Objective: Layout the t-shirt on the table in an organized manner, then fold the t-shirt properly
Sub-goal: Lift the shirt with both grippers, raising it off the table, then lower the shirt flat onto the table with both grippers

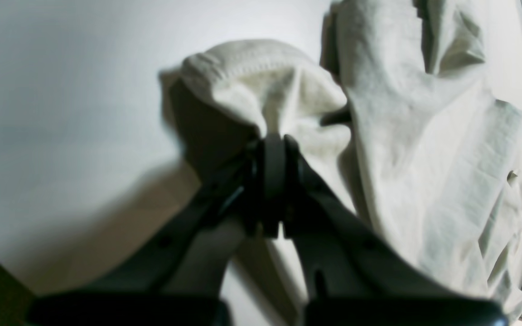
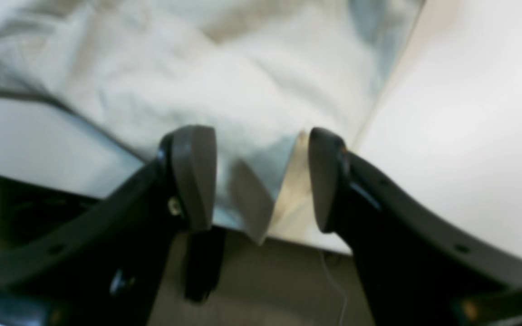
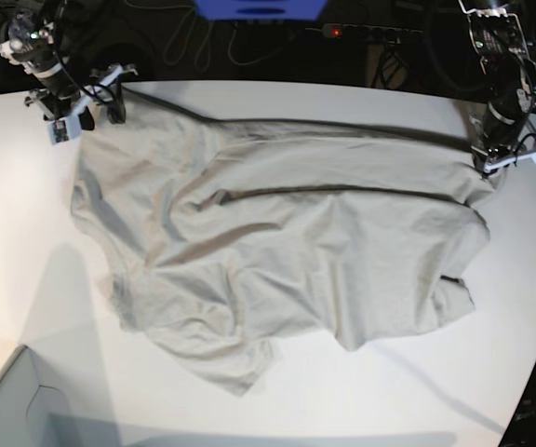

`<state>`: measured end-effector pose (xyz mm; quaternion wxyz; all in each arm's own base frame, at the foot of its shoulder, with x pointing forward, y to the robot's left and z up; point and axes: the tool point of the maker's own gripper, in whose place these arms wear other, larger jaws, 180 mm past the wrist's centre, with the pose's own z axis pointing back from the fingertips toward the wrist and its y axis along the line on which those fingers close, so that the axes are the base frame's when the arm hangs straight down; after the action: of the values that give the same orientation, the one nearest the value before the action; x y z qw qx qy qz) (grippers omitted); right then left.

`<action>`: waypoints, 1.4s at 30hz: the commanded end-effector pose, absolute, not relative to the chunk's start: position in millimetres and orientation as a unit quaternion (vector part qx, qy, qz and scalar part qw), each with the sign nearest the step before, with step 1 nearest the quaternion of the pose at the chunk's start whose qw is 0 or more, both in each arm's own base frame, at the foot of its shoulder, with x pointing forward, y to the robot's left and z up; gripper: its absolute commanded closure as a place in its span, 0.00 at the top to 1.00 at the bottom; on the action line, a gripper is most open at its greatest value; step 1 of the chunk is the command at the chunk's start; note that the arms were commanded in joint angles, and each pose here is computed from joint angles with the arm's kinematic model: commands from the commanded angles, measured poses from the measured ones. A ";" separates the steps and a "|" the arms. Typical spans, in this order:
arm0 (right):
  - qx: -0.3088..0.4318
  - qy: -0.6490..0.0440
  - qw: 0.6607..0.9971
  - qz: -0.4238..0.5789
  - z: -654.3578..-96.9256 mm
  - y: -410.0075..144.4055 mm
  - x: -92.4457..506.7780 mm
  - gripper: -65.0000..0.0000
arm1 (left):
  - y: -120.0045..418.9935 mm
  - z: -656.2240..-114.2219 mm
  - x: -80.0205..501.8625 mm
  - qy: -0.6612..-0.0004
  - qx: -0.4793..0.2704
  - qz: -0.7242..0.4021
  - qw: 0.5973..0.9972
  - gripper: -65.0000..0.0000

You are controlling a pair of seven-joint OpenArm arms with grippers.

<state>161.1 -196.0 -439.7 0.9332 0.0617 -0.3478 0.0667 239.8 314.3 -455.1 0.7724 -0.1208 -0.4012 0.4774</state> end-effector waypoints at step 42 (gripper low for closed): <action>-0.109 -0.706 0.696 0.072 -108.7 -268.5 471.0 0.00 | 211.5 -138.0 513.3 -0.663 -0.185 0.086 0.720 0.00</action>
<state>469.1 -268.1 -136.7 0.7252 -0.1044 -0.6768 0.0718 508.9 205.3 -168.5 0.7477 -0.1866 -0.6312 0.0873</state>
